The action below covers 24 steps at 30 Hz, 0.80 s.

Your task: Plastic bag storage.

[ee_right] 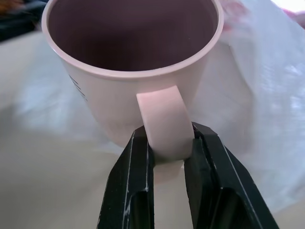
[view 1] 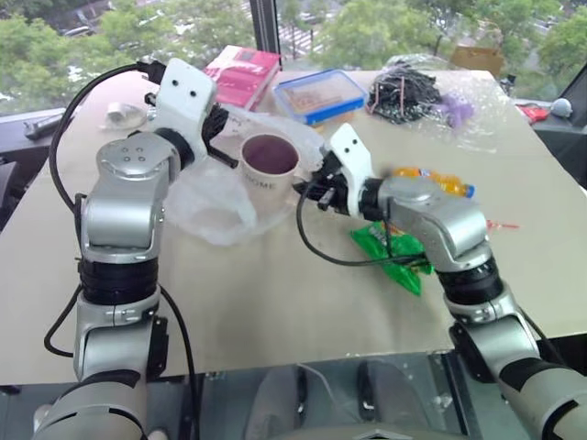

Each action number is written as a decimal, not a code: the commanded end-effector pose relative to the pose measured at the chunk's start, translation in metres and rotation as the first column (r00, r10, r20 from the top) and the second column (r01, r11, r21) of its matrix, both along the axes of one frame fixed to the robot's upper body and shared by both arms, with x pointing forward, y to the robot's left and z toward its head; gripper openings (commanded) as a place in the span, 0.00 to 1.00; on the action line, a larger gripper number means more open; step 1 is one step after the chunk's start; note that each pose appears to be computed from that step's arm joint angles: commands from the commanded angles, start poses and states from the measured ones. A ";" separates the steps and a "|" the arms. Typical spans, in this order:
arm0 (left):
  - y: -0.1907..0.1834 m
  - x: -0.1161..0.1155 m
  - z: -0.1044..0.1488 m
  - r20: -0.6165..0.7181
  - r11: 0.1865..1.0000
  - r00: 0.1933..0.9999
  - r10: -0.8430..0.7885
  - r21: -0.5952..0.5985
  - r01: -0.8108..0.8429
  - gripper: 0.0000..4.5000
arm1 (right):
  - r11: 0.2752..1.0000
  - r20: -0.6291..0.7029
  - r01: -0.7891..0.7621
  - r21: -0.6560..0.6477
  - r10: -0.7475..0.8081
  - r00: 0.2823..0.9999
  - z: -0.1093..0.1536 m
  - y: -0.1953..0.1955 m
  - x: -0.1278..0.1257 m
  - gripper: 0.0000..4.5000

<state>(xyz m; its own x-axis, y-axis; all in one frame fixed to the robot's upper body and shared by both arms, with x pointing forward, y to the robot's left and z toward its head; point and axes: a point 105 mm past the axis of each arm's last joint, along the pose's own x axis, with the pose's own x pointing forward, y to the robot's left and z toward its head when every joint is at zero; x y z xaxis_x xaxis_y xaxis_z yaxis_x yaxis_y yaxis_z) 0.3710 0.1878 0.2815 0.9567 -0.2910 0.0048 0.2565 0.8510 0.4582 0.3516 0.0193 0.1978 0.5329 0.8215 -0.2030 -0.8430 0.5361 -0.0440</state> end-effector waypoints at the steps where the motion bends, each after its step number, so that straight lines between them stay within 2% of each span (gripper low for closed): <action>1: -0.009 -0.017 0.015 0.039 0.998 0.997 -0.059 -0.033 0.060 0.00 | 1.000 0.056 0.031 0.003 -0.031 0.998 0.010 0.015 0.014 0.08; 5: -0.015 -0.023 0.013 0.024 0.996 0.997 -0.077 -0.051 0.078 0.00 | 1.000 0.071 0.028 0.008 -0.029 0.997 0.013 0.040 0.023 0.08; 12: -0.022 -0.032 -0.010 -0.056 0.994 0.993 -0.103 -0.039 0.100 0.00 | 0.991 0.091 0.067 0.115 -0.078 0.993 0.039 0.071 0.041 0.08; 15: -0.025 -0.033 -0.014 -0.061 0.994 0.993 -0.105 -0.045 0.103 0.00 | 0.990 0.034 0.050 0.133 -0.054 0.998 0.032 0.091 0.043 0.08; 18: -0.028 -0.034 -0.017 -0.060 0.993 0.992 -0.114 -0.044 0.111 0.00 | 0.994 0.006 -0.043 0.101 0.043 0.999 0.018 0.112 0.034 0.08; 19: -0.028 -0.034 -0.019 -0.061 0.993 0.992 -0.114 -0.044 0.111 0.00 | 0.996 0.016 -0.027 0.090 0.026 1.000 0.017 0.113 0.036 0.08; 20: -0.028 -0.034 -0.020 -0.061 0.993 0.992 -0.113 -0.045 0.110 0.00 | 0.997 0.028 0.004 0.083 -0.006 1.000 0.016 0.111 0.041 0.32; 21: -0.027 -0.033 -0.021 -0.061 0.993 0.992 -0.106 -0.048 0.104 0.00 | 0.995 0.038 0.039 0.090 -0.043 0.998 0.018 0.108 0.046 0.39; 24: -0.020 -0.030 -0.025 -0.065 0.996 0.995 -0.073 -0.063 0.069 0.00 | 0.988 0.105 0.100 0.119 -0.113 0.988 0.030 0.094 0.059 0.70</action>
<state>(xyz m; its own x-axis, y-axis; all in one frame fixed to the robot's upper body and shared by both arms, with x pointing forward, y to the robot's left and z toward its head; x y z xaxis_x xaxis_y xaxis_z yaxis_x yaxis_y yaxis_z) 0.3437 0.1663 0.2463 0.9262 -0.3660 -0.0907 0.3728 0.8531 0.3650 0.4202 0.0884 0.1859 0.6570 0.7338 -0.1728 -0.7462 0.6656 -0.0110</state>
